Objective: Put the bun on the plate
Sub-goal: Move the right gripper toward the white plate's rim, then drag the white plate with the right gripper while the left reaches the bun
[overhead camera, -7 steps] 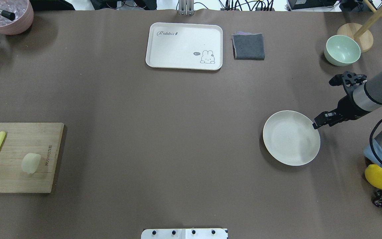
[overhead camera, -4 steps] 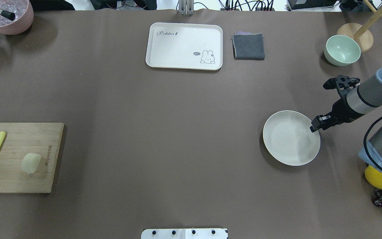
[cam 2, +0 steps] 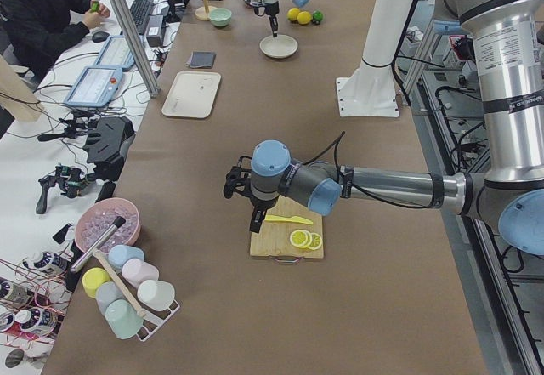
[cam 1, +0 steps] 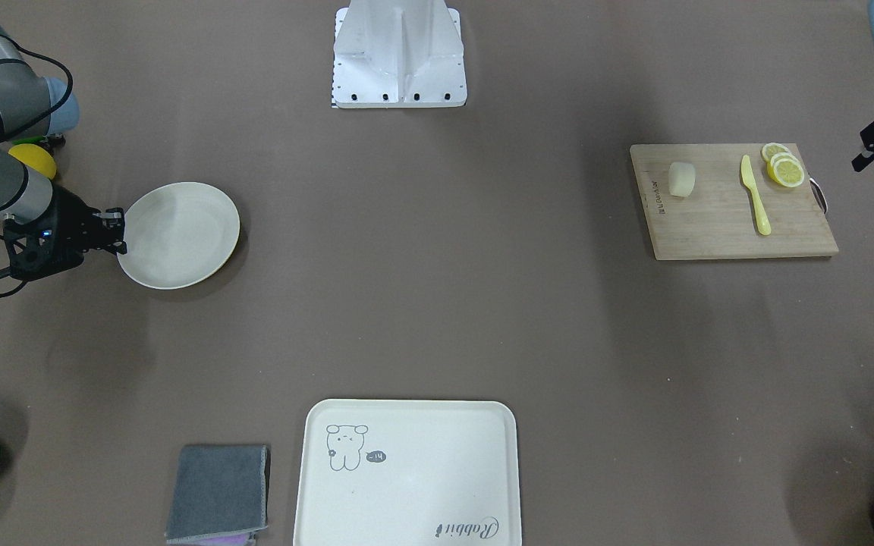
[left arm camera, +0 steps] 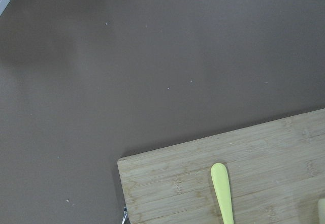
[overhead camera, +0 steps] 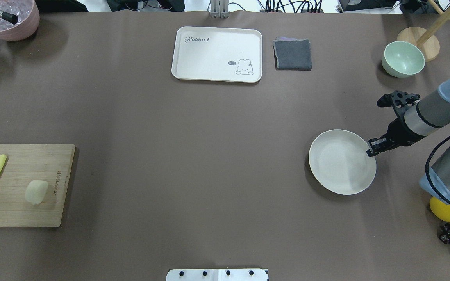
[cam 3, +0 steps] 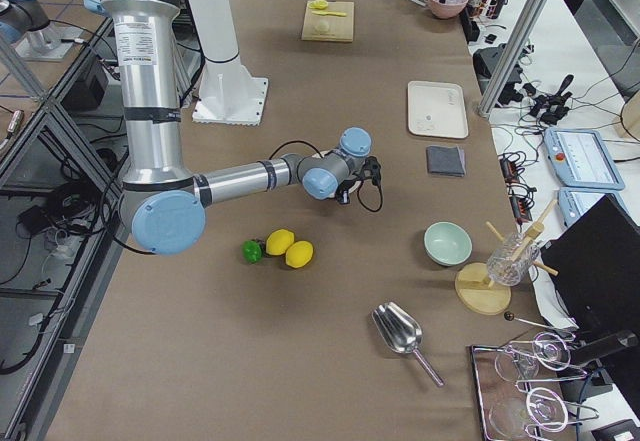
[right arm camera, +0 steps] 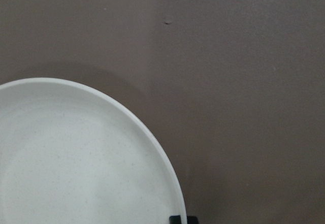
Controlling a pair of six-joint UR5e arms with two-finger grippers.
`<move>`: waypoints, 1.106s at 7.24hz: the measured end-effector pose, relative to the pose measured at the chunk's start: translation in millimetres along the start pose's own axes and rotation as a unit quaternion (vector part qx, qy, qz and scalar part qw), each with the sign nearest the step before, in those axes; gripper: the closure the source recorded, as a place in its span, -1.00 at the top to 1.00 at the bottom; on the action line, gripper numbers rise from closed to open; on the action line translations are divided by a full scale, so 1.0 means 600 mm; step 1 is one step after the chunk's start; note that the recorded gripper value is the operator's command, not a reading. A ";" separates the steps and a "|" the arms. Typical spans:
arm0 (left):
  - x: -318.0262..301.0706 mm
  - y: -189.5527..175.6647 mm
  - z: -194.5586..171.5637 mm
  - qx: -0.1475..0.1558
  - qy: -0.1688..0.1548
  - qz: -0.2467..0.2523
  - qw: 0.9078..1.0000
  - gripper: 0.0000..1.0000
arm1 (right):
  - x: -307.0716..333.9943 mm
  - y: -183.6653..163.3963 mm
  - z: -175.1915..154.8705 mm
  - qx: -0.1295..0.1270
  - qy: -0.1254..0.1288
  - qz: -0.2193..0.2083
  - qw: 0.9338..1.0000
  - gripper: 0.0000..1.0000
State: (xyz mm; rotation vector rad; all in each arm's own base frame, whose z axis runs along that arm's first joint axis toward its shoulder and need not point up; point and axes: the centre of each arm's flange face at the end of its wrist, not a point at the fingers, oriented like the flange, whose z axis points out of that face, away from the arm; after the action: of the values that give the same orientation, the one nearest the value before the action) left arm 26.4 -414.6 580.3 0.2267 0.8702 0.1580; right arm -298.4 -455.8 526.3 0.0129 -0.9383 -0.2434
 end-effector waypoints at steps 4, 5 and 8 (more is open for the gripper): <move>0.092 -0.036 0.020 -0.008 0.019 -0.146 0.989 0.95 | -0.192 -0.072 -0.032 0.017 -0.061 0.075 0.995 -1.00; 0.137 -0.039 0.041 -0.009 0.022 -0.169 0.985 0.95 | -0.266 -0.080 -0.027 0.015 -0.077 0.096 0.992 -1.00; 0.229 -0.008 0.115 -0.019 0.025 -0.174 0.984 0.91 | -0.465 -0.062 0.037 0.026 -0.088 0.127 0.988 -1.00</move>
State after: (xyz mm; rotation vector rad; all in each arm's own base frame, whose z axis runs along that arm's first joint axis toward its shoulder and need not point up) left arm 166.9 -396.8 520.9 0.0328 0.9421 -0.1468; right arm -481.6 -430.4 313.0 -0.0814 -1.1104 0.0171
